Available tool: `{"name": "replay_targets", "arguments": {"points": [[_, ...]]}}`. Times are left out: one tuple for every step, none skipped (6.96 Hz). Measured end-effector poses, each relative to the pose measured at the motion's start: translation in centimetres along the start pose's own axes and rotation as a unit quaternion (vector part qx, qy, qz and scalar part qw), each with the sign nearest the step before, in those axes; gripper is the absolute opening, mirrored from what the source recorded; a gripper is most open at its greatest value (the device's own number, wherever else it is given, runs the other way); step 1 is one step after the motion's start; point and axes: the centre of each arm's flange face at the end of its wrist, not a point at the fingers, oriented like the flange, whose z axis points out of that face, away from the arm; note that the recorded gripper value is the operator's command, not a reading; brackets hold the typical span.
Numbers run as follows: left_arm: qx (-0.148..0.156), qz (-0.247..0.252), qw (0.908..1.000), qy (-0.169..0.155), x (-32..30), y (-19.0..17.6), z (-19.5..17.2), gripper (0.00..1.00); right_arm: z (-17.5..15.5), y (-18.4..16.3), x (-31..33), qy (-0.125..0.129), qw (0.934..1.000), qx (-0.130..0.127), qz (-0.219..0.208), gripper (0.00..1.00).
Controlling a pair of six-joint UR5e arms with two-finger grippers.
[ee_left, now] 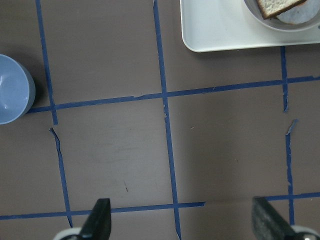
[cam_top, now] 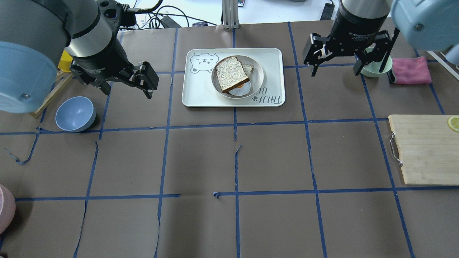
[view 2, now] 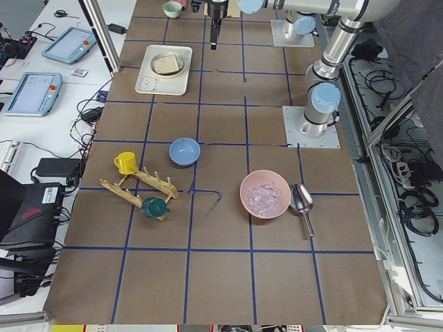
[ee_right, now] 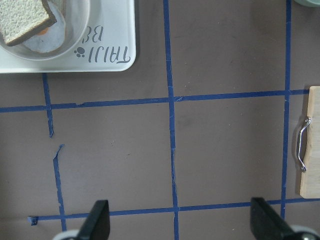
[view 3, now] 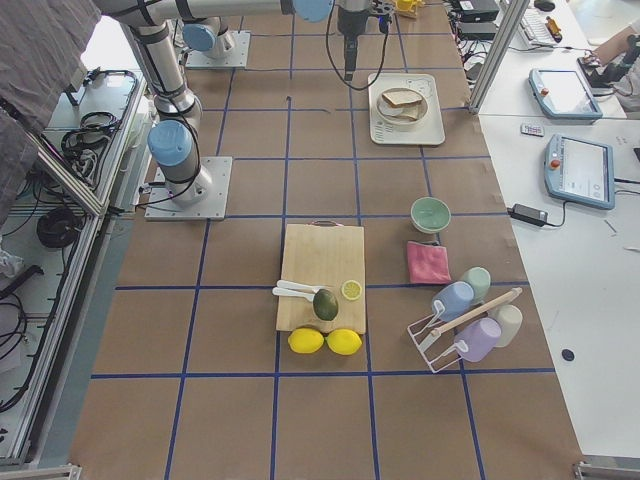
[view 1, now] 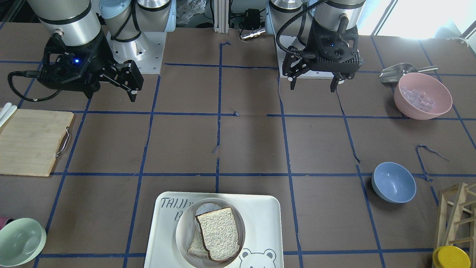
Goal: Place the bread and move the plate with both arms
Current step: 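Open the left gripper and raise it away from the tray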
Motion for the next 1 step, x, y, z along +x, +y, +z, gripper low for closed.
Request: {"name": "replay_targets", "arguments": {"points": [[0.001, 0.0, 1.0, 0.0, -0.02, 0.0, -0.02, 1.0, -0.01, 0.0, 0.0, 0.0, 1.0, 0.0, 0.0, 1.0]]}}
